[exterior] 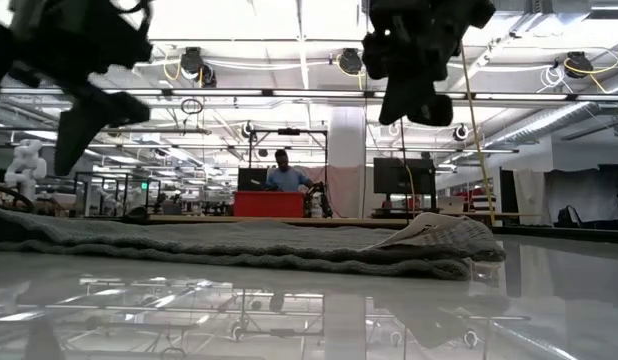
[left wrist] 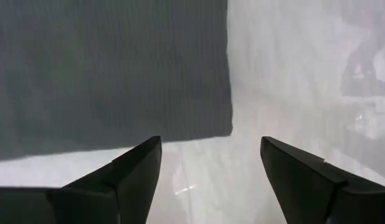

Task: Roll towel into tight, uniform cylinder
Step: Roll the gray towel

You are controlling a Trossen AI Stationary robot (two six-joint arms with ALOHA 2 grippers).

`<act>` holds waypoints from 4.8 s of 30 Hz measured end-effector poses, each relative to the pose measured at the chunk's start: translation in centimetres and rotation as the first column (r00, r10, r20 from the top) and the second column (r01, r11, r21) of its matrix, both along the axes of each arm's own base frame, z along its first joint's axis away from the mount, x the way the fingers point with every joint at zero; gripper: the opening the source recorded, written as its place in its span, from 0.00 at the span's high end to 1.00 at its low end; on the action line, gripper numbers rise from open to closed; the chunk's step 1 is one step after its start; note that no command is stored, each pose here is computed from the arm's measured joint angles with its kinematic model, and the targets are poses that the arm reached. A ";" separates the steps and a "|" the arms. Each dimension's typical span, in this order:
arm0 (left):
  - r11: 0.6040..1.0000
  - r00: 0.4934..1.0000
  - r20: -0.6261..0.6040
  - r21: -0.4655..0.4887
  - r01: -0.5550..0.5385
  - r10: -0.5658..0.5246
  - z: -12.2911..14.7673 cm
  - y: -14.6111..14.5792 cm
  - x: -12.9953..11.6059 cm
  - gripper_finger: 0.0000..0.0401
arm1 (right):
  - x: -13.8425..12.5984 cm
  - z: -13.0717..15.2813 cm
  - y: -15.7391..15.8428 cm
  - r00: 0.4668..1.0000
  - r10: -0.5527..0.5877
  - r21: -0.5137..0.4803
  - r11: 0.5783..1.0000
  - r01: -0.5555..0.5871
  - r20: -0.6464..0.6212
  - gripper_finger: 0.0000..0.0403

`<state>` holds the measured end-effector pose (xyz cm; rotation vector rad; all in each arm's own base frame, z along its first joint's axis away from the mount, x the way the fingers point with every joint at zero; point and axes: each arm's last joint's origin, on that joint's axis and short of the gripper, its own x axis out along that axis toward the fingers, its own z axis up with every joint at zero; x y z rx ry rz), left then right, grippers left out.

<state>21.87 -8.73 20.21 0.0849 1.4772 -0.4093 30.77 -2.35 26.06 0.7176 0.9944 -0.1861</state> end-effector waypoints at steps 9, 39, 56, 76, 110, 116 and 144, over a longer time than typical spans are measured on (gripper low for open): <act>0.989 0.989 0.047 0.041 -0.140 0.138 -2.0 -0.7 -0.5 0.31 | -0.2 -0.2 4.6 0.996 -0.066 -0.006 0.998 0.066 -0.054 1.00; 0.873 0.858 0.167 -0.045 -0.486 0.486 -1.8 -4.3 -2.2 0.48 | 0.0 0.3 8.5 0.972 -0.236 0.067 0.970 0.234 0.008 1.00; 0.060 0.068 -0.030 -0.219 -0.974 0.997 0.7 -2.5 -3.3 0.41 | -0.9 -0.2 8.6 0.958 -0.268 0.051 0.960 0.274 -0.103 1.00; 0.068 0.077 -0.132 -0.073 -0.995 0.988 -3.7 -0.8 -5.5 0.25 | -1.0 -0.3 8.5 0.961 -0.256 0.011 0.966 0.259 -0.103 1.00; 0.139 0.155 -0.155 -0.108 -0.984 0.976 -6.5 -2.0 -3.9 0.67 | -0.2 0.2 8.7 0.942 -0.335 0.031 0.942 0.335 0.002 1.00; 0.213 0.231 -0.154 -0.126 -0.969 0.961 -6.4 -2.2 -3.8 0.95 | 0.7 0.8 7.9 0.908 -0.407 0.063 0.913 0.402 0.104 1.00; 0.563 0.540 -0.259 0.018 -0.826 0.801 -6.6 -1.3 -5.2 0.99 | 1.7 2.0 -2.6 0.959 -0.011 0.074 0.997 -0.011 0.285 1.00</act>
